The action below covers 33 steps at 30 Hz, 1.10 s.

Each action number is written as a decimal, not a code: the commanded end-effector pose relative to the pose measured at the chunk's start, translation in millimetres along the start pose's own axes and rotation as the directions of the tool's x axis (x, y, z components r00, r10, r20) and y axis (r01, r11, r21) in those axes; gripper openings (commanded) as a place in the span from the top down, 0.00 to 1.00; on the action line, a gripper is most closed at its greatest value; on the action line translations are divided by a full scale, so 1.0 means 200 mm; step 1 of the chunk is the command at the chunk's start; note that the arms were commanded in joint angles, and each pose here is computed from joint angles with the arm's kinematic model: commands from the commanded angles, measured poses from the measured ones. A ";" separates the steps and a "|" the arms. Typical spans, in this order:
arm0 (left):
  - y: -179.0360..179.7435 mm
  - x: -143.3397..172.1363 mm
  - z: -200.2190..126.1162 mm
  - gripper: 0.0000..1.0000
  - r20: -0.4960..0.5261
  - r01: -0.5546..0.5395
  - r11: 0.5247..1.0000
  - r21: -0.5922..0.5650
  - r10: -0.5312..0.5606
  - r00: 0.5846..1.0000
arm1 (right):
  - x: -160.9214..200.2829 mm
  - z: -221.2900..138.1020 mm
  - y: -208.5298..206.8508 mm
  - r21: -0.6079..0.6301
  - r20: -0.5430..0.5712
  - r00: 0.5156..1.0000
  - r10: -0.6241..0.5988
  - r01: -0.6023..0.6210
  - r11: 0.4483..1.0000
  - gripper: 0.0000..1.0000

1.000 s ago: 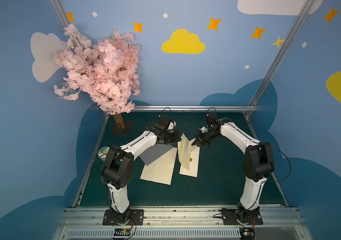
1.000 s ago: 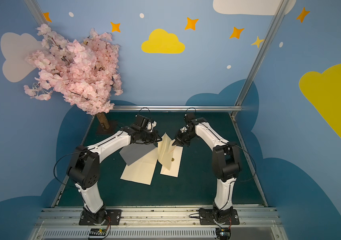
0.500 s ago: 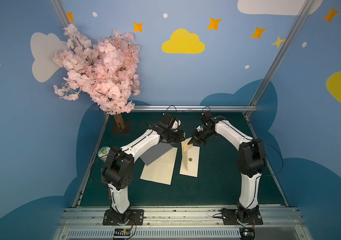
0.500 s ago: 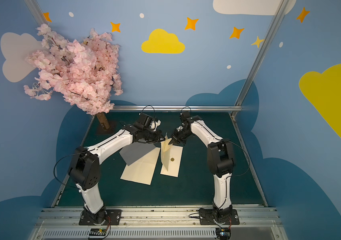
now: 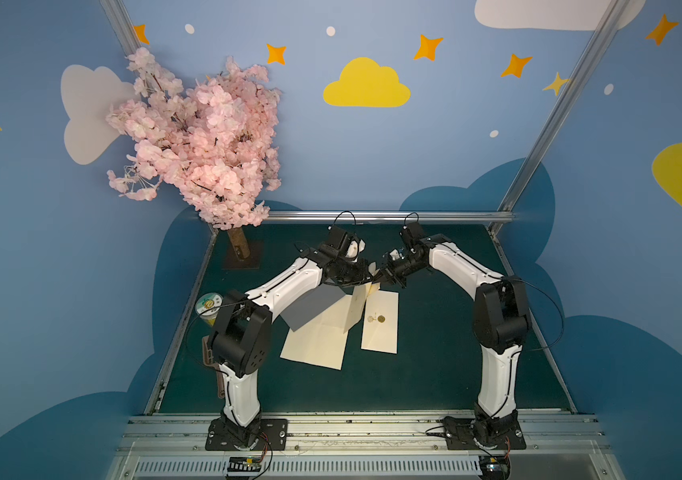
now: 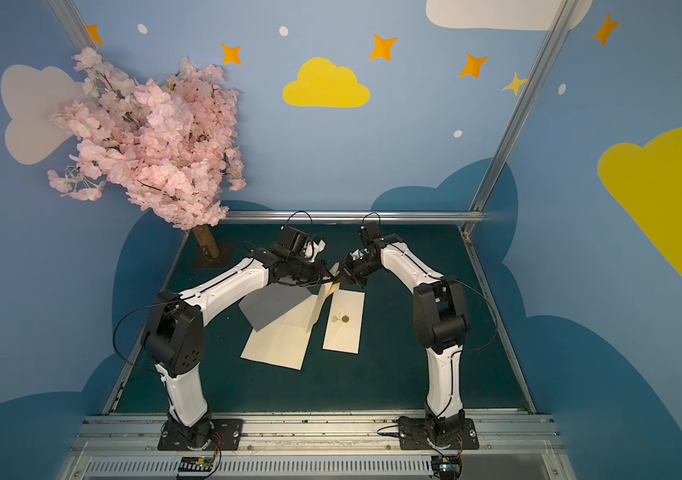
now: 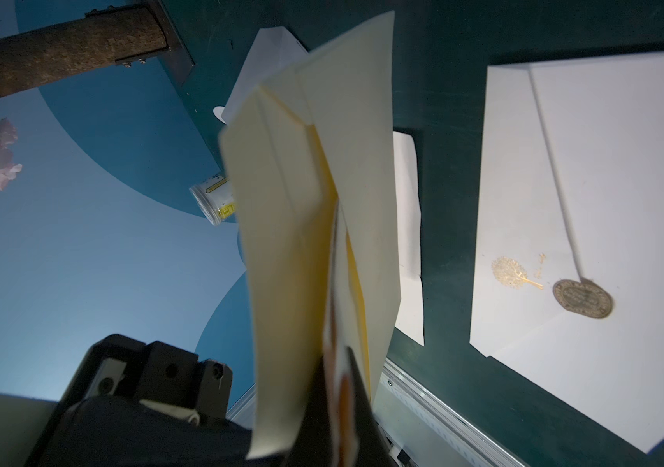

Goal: Fold the letter paper in half and place it into the envelope
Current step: Place the letter paper in the envelope.

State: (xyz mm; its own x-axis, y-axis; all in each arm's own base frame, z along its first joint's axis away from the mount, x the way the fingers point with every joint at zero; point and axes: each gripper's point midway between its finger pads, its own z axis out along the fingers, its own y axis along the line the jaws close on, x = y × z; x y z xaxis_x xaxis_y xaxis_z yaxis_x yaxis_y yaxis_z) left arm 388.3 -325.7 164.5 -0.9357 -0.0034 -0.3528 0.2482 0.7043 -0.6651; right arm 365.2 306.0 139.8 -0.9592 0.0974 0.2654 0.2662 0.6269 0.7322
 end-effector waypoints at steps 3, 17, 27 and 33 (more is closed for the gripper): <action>-0.03 0.02 0.01 0.97 -0.007 0.055 0.990 0.130 -0.055 0.998 | 0.01 0.04 0.03 -0.058 -0.036 0.999 -0.012 0.010 0.998 1.00; -0.13 -0.05 -0.03 0.97 0.005 0.129 0.883 0.451 -0.147 0.989 | 0.00 0.08 0.01 -0.051 -0.041 0.999 0.001 -0.003 0.999 1.00; -0.17 -0.09 -0.05 0.97 0.012 0.129 0.838 0.530 -0.160 0.987 | 0.07 0.14 0.00 -0.049 -0.070 0.998 -0.007 0.003 0.999 1.00; -0.17 -0.10 -0.07 0.97 0.013 0.121 0.830 0.544 -0.153 0.988 | 0.12 0.14 0.01 -0.057 -0.080 0.997 -0.012 0.007 0.998 1.00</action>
State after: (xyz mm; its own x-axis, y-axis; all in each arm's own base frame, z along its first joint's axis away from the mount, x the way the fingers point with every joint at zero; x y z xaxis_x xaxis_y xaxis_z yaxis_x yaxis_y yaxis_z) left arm 396.0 -334.7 190.3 -0.9665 -0.1487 -0.2091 0.1672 0.2533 -0.9528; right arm 350.6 326.1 121.7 -0.9504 0.0519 0.3068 0.2766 0.5924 0.7567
